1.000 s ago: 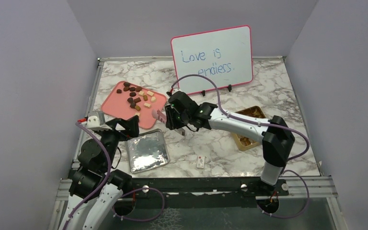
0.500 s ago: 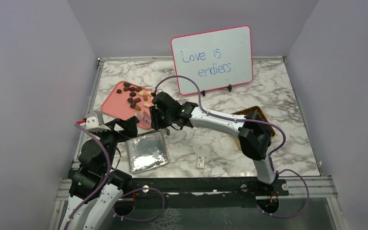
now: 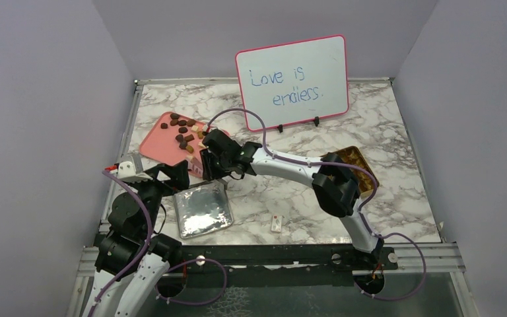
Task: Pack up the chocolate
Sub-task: Pick up the fake chocolate from the plate.
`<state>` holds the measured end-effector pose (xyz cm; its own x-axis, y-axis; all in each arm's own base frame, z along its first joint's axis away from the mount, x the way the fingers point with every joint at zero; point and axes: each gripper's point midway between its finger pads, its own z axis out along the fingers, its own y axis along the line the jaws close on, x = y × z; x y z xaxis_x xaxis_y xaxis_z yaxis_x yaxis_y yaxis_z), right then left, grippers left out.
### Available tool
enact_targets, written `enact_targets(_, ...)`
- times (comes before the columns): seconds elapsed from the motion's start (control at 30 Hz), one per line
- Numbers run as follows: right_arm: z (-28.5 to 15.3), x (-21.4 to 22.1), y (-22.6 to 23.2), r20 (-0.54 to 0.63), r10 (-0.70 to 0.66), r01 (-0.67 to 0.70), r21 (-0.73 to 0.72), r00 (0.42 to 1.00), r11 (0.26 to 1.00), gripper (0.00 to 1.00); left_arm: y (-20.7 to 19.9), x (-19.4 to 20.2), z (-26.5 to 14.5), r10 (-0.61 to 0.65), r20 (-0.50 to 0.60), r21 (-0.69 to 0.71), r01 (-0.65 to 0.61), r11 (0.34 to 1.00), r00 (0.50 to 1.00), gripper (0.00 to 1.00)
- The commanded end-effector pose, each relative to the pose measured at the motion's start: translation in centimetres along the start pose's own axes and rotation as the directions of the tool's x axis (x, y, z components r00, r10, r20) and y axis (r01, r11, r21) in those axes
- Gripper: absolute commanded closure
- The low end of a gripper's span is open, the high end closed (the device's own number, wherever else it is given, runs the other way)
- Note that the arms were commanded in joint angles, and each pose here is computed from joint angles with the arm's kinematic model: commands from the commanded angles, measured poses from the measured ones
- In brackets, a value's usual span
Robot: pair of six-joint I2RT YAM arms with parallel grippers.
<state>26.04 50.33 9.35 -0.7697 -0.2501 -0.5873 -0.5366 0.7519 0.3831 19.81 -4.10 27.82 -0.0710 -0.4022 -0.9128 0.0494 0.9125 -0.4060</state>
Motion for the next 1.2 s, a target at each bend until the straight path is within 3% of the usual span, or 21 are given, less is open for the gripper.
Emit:
enact_targets(0.0, 0.9, -0.1, 1.7, -0.013, 0.01, -0.011, -0.051, 1.0, 0.999, 0.59, 0.1, -1.1, -0.3, -0.017, 0.038, -0.009, 0.018, 1.0, 0.999, 0.01)
enact_targets(0.4, 1.1, 0.6, 1.7, -0.028, 0.005, -0.006, -0.065, 1.0, 0.998, 0.72, 0.1, -1.1, -0.3, -0.017, 0.036, -0.008, 0.017, 1.0, 0.999, 0.01)
enact_targets(0.9, -2.3, -0.1, 3.2, 0.02, -0.006, 0.009, -0.154, 1.0, 0.988, 0.75, 0.0, -0.8, -0.1, -0.015, 0.021, -0.006, 0.016, 1.0, 1.0, 0.01)
enact_targets(1.17, -5.7, 1.1, 1.7, 0.048, -0.009, 0.015, -0.134, 0.999, 0.991, 0.76, -0.1, -0.6, 0.1, -0.012, 0.015, -0.005, 0.013, 1.0, 1.0, 0.01)
